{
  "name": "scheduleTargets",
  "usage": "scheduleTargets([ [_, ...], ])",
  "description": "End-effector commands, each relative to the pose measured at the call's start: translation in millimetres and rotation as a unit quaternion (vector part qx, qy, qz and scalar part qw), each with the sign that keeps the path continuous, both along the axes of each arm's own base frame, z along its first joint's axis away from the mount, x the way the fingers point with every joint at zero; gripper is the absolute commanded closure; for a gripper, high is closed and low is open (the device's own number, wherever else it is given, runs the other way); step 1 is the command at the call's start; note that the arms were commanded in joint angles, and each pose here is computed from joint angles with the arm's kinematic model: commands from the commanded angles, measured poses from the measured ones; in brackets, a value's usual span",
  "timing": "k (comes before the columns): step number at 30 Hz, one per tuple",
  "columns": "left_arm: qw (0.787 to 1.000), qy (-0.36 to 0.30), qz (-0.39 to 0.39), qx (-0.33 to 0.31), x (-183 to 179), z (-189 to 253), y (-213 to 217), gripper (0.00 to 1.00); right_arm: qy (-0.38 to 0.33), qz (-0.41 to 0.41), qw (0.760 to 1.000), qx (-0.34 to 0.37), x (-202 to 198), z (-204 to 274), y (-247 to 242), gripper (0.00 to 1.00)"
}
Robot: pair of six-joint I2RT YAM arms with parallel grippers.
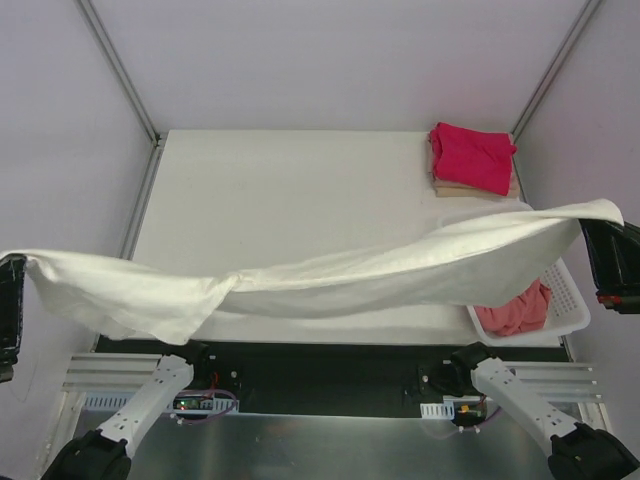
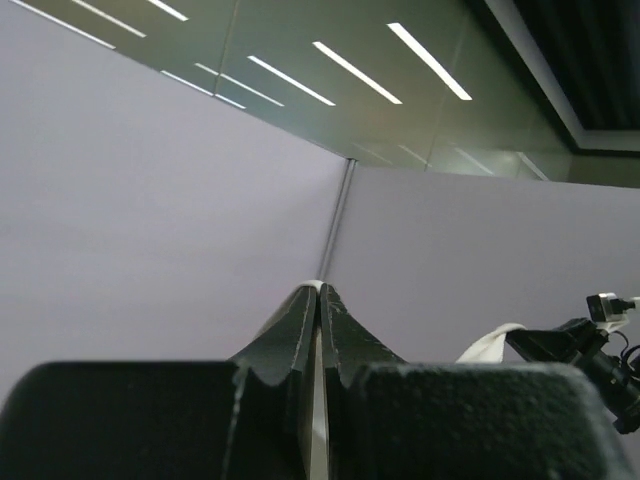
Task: Fold and stack the t-shirts
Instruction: Flatten the tshirt out
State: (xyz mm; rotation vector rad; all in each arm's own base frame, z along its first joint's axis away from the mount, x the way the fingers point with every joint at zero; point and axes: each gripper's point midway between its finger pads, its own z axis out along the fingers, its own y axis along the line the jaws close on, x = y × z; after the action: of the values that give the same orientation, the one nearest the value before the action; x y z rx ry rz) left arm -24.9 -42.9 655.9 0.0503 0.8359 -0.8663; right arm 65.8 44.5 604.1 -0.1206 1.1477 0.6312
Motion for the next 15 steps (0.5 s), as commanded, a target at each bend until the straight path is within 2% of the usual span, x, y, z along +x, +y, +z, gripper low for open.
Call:
scheduleTargets([
  [1,0.999,0.000,0.000,0.043,46,26,-23,1.00,0.023,0.007,0.999,-0.026,17,-8,12,0.99],
  [3,0.999,0.014,0.029,0.032,68,31,-18,1.00,0.048,-0.038,0.998,-0.029,44,-13,7,0.99],
  [6,0.992,0.066,0.102,0.036,133,22,-11,1.00,0.094,-0.081,0.991,-0.053,92,-31,13,0.99],
  [8,0.982,0.121,0.140,0.047,191,4,-13,1.00,0.134,-0.126,0.981,-0.067,126,-51,12,0.99],
  [10,0.956,0.194,0.210,0.068,266,-32,-9,1.00,0.169,-0.175,0.966,-0.087,171,-72,14,0.99],
  [11,0.945,0.216,0.236,0.072,291,-45,-6,1.00,0.198,-0.191,0.955,-0.109,203,-92,22,0.99],
  [12,0.919,0.250,0.293,0.082,321,-68,7,1.00,0.212,-0.205,0.947,-0.126,227,-110,27,0.99],
  [13,0.897,0.290,0.317,0.106,366,-99,5,1.00,0.227,-0.212,0.941,-0.135,246,-124,31,0.99],
  [14,0.886,0.304,0.330,0.117,389,-114,5,1.00,0.264,-0.218,0.926,-0.158,283,-157,37,0.99],
  [15,0.874,0.324,0.336,0.137,412,-134,4,1.00,0.275,-0.214,0.923,-0.164,307,-175,43,0.99],
])
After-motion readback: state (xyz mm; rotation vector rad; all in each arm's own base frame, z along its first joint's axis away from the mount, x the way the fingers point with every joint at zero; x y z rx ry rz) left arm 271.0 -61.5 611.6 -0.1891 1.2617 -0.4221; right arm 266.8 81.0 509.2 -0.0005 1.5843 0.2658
